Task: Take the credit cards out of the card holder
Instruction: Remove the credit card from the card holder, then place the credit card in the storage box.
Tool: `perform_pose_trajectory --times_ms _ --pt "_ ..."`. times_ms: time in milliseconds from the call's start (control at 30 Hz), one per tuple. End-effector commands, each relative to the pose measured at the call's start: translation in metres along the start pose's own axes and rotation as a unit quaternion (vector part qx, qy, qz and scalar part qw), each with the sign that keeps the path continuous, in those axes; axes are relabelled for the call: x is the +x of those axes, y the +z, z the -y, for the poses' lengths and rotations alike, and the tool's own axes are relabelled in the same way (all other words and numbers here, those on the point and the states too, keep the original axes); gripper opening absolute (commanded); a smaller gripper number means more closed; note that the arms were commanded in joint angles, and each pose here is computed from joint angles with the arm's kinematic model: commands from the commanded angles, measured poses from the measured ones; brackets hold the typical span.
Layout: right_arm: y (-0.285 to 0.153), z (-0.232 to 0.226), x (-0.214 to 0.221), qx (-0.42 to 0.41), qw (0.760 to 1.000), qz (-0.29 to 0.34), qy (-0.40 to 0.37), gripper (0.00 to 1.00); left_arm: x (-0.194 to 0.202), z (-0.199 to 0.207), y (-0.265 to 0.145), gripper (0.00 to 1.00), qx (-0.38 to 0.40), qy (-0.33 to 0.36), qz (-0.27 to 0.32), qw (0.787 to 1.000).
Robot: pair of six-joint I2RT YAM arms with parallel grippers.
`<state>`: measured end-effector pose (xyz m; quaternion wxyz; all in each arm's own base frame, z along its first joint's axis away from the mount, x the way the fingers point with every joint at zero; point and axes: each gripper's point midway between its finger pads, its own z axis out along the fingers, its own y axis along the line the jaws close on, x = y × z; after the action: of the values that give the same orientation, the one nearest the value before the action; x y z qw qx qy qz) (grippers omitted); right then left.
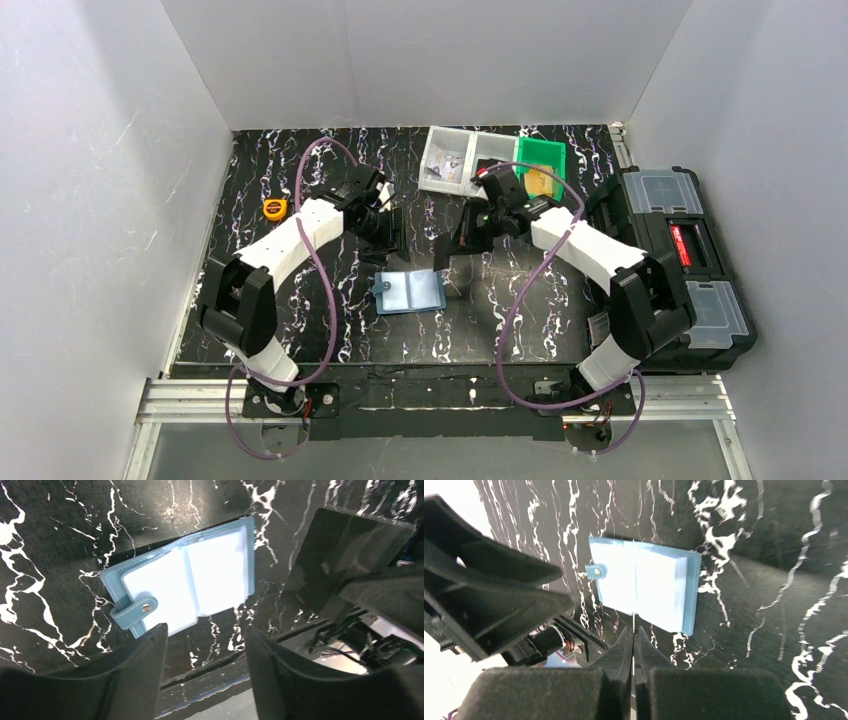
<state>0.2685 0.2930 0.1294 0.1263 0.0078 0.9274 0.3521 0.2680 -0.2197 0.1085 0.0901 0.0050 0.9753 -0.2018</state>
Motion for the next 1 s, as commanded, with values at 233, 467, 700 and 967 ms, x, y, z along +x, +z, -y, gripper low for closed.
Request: perform_pose_trajectory --times_ms 233,467,700,967 --pt "-0.073 0.023 -0.119 0.053 0.992 0.118 0.002 0.01 0.010 0.020 -0.050 0.77 0.039 0.037 0.016 0.998" --pt "-0.087 0.067 -0.209 0.087 0.984 0.154 0.022 0.01 0.019 0.023 -0.062 0.79 0.057 0.045 0.022 0.997" --pt "-0.078 0.081 -0.279 0.094 0.981 0.172 0.014 0.01 0.027 0.024 -0.072 0.79 0.063 0.054 0.022 0.996" --pt "-0.031 0.096 -0.293 0.059 0.986 0.148 0.054 0.01 0.025 0.027 -0.075 0.79 0.066 0.055 0.017 0.996"
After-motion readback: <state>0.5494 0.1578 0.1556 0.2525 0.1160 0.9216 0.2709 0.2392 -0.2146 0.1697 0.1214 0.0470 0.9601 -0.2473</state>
